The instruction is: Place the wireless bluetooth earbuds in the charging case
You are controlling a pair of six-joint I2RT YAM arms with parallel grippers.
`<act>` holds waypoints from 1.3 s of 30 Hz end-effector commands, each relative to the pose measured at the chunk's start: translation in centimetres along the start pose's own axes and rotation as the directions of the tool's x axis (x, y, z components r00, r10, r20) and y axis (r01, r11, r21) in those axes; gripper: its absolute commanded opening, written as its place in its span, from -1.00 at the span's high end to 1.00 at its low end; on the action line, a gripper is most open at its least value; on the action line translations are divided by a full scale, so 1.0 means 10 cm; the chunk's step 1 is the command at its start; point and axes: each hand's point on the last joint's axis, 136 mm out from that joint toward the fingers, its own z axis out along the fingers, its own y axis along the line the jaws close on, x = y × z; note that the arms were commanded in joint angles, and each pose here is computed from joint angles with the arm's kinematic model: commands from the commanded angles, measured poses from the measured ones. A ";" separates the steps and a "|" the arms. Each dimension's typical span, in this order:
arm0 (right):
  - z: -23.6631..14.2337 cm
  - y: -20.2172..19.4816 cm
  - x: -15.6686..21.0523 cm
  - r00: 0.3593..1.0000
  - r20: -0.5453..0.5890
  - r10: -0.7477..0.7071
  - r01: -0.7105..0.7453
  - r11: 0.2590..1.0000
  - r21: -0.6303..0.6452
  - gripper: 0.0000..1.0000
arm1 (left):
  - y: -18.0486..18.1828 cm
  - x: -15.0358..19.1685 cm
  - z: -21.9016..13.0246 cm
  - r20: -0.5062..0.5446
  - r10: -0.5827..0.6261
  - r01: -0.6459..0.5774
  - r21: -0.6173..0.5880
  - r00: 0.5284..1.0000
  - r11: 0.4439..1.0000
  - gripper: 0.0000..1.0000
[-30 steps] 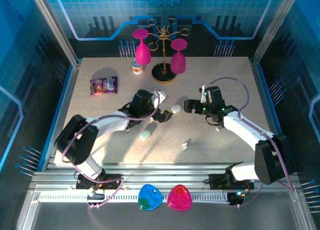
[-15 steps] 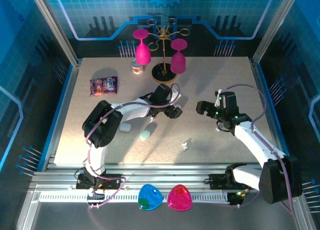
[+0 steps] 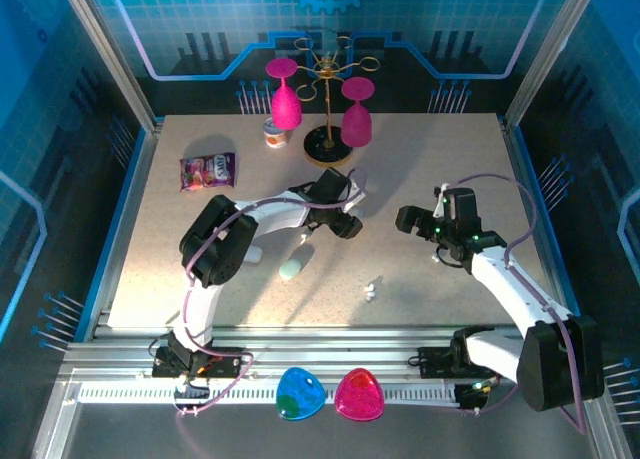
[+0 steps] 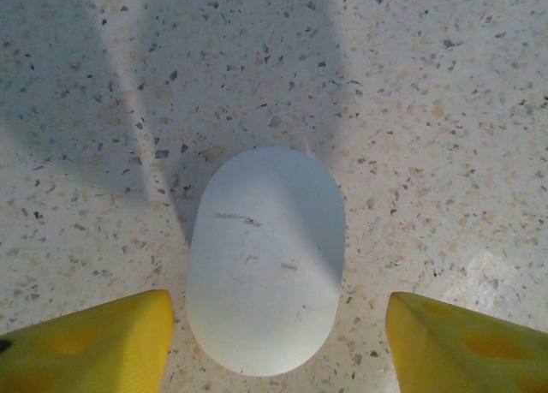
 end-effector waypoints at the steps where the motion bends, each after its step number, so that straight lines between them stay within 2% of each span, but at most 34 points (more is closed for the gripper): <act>1: -0.02 -0.05 0.04 1.000 -0.005 0.028 -0.028 1.000 0.000 -1.00 | 0.00 -0.01 0.05 -0.020 0.017 -0.017 -0.001 1.000 1.000 -0.18; 3: -0.03 -0.05 0.04 1.000 -0.005 0.031 -0.031 1.000 -0.002 -1.00 | -0.02 -0.01 0.07 -0.018 0.022 -0.021 0.008 1.000 1.000 -0.01; 9: -0.06 -0.05 0.04 0.999 -0.006 0.044 -0.044 0.999 -0.007 -1.00 | -0.02 0.02 0.09 -0.017 0.033 -0.033 0.005 0.999 0.999 0.05; 11: -0.08 -0.04 0.02 0.999 -0.002 0.049 -0.049 0.999 -0.011 -1.00 | -0.02 0.03 0.09 -0.019 0.037 -0.037 0.004 0.999 0.999 0.20; 14: -0.11 -0.02 0.00 0.998 0.001 0.063 -0.063 0.998 -0.024 -1.00 | -0.03 0.03 0.06 -0.012 0.038 -0.038 0.009 0.999 0.999 0.31; 16: -0.14 0.02 -0.01 0.996 -0.004 0.090 -0.090 0.995 -0.051 -1.00 | -0.07 -0.02 -0.02 0.015 0.041 -0.042 0.026 0.999 0.999 0.34; 19: -0.19 0.12 -0.05 0.988 -0.021 0.152 -0.154 0.979 -0.136 -1.00 | -0.19 -0.18 -0.22 0.112 0.058 -0.067 0.074 0.992 0.995 0.39; 22: -0.27 0.26 -0.07 0.973 -0.072 0.218 -0.229 0.938 -0.260 -0.99 | -0.37 -0.30 -0.46 0.204 0.101 -0.131 0.140 0.974 0.981 0.39; 27: -0.50 0.55 -0.09 0.939 -0.213 0.268 -0.338 0.827 -0.449 -0.97 | -0.58 -0.47 -0.86 0.333 0.158 -0.232 0.197 0.930 0.953 0.36; 34: -0.78 0.98 -0.07 0.888 -0.399 0.226 -0.440 0.666 -0.602 -0.90 | -0.85 -0.65 -1.31 0.473 0.211 -0.361 0.252 0.856 0.898 0.34; 39: -0.85 1.23 -0.12 0.890 -0.412 0.192 -0.437 0.612 -0.659 -0.76 | -1.00 -0.70 -1.51 0.530 0.257 -0.441 0.255 0.808 0.861 0.35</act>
